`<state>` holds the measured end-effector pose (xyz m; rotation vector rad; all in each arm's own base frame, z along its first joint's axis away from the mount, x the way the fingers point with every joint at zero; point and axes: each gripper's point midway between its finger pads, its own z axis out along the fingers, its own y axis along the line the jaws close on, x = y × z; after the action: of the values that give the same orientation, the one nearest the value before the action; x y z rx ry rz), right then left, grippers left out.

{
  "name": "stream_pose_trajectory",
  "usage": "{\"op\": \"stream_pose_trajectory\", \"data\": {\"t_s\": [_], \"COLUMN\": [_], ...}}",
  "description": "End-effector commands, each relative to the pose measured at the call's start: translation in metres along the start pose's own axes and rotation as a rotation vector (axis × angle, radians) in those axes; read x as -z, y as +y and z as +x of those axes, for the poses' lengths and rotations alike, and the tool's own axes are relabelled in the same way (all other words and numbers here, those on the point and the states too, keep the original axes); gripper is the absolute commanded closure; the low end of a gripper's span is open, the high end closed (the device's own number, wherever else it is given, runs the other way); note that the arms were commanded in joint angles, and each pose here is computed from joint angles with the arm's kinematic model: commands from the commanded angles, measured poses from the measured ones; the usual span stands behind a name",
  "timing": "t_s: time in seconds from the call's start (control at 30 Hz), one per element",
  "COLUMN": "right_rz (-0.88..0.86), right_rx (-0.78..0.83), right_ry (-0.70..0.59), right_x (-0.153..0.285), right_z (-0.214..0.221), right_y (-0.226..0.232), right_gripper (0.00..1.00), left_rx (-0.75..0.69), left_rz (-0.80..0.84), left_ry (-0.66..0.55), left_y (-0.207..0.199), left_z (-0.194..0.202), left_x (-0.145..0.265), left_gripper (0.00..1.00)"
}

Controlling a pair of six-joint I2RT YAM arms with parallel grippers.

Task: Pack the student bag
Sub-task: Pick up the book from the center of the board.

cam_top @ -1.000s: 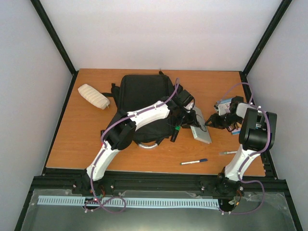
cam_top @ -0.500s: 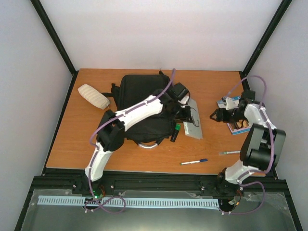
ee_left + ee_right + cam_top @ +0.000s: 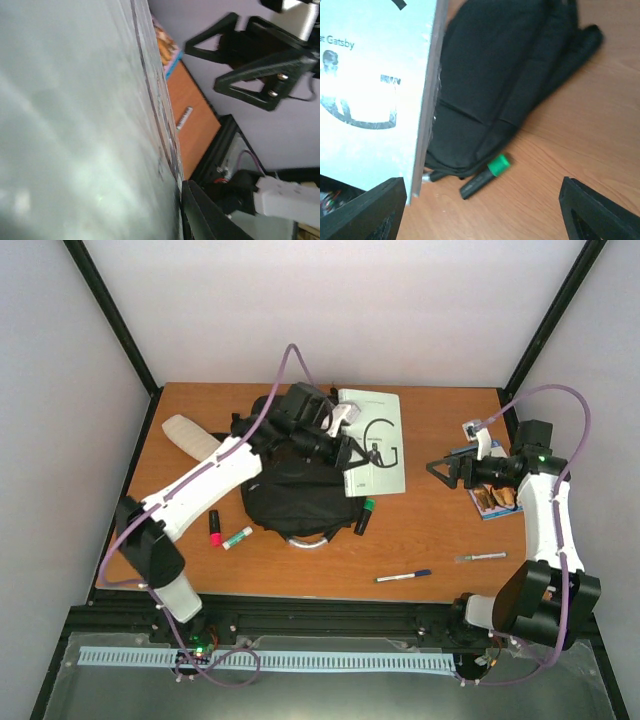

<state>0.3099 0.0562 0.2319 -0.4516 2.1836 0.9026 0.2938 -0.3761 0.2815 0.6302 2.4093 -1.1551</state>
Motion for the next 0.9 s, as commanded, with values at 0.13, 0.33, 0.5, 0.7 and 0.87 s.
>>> {"op": "stream_pose_trajectory", "data": {"t_s": [0.13,0.33,0.5,0.7,0.87], "right_rz": [-0.367,-0.505,-0.560,-0.604,-0.696], "right_rx": [0.109,0.123,0.105,0.070,0.030], "right_ry": [-0.089,-0.097,-0.071,-0.060,-0.079], "right_x": [-0.001,-0.001,-0.005,-0.006,0.003], "right_z": [-0.029,-0.039,-0.035,-0.035,-0.040], "right_y": [0.087,0.120,0.134,0.140,0.152], "right_gripper": [0.09,0.07,0.08,0.10,0.21], "left_rx": [-0.258,-0.270,-0.259,-0.284,-0.315], "left_rz": [0.341,0.409,0.488,0.554,0.573], "left_ry": [-0.295,-0.357,-0.374,-0.350,-0.310], "left_y": [-0.074,-0.080,-0.082,-0.090,-0.088], "left_z": [-0.032,-0.032,-0.035,-0.033,-0.026], "left_x": [0.073,0.087,0.093,0.094,0.086], "left_gripper": [0.99,0.99,0.99,0.99,0.99]}}
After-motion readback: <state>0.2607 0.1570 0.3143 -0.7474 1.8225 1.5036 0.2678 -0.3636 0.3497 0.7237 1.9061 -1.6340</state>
